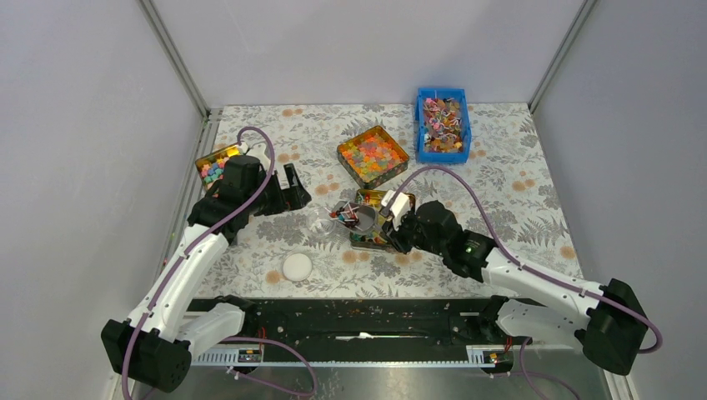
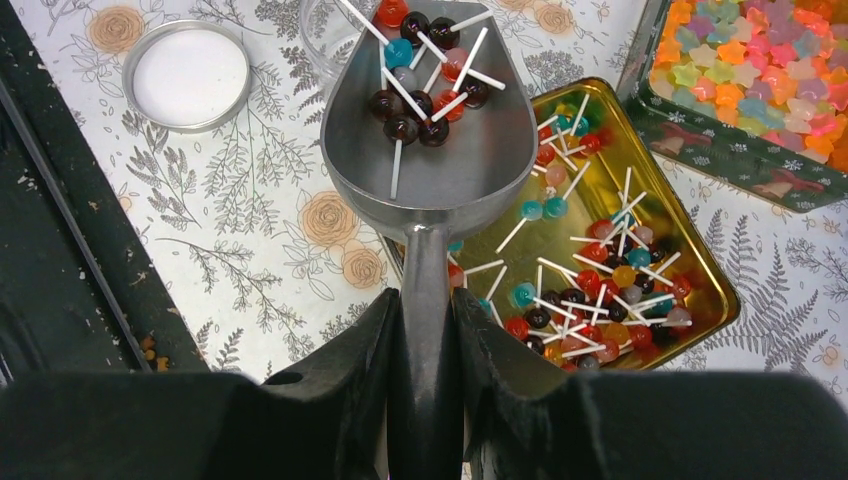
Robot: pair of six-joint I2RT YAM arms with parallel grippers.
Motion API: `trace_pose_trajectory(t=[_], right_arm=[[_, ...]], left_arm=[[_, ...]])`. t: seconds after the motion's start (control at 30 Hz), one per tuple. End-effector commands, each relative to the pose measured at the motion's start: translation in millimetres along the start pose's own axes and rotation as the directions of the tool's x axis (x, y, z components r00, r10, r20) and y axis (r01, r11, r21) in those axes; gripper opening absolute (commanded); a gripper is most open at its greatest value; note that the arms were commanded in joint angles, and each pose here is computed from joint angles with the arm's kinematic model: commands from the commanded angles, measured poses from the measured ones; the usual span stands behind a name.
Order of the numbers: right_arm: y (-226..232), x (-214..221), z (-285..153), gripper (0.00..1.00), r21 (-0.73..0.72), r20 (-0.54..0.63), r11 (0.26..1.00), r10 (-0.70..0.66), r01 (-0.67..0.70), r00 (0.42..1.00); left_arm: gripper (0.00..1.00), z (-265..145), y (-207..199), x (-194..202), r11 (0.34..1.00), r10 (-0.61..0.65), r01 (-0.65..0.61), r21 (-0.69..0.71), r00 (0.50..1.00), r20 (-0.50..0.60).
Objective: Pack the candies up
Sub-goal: Place the fake candies in the packing bottle.
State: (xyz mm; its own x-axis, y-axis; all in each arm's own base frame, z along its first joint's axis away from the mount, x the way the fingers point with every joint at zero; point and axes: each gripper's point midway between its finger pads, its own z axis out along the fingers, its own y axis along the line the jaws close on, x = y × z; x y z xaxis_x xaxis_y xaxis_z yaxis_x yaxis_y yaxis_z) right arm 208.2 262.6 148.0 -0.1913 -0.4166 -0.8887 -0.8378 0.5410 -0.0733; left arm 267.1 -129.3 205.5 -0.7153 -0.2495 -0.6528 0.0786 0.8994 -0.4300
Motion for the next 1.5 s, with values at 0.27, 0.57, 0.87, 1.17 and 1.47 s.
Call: trace_pose_trajectory(t=[0.27,0.57,0.87,1.17,1.47], right_arm=[[-0.6,-56.9,13.9,0.00,-0.029,0.104,0.999,-0.035,0.038,0.994],[0.2,-50.7,18.8,0.00,-0.045,0.055,0.997,-0.062,0.065,0.997],[7.2,-40.6,22.3,0.00,-0.089,0.025,0.993,-0.079,0.081,0.997],[4.4,-38.6,23.6,0.00,-0.089,-0.011,0.989,-0.122,0.121,0.992],[0.9,-36.4,25.3,0.00,-0.093,-0.056,0.981,-0.175,0.169,0.983]], left_arm=[[0.99,-9.7,-3.5,-11.8,1.000,0.012,-0.013,0.017,0.999,0.050],[0.99,-10.1,-1.7,-9.1,1.000,0.006,-0.007,0.016,0.999,0.047],[0.99,-12.0,-0.6,-6.0,1.000,0.004,-0.005,0.017,0.999,0.046],[0.99,-11.9,2.1,-4.4,1.000,-0.001,0.000,0.008,0.999,0.042],[0.99,-13.2,3.4,-1.2,1.000,-0.004,0.004,0.007,0.999,0.040]])
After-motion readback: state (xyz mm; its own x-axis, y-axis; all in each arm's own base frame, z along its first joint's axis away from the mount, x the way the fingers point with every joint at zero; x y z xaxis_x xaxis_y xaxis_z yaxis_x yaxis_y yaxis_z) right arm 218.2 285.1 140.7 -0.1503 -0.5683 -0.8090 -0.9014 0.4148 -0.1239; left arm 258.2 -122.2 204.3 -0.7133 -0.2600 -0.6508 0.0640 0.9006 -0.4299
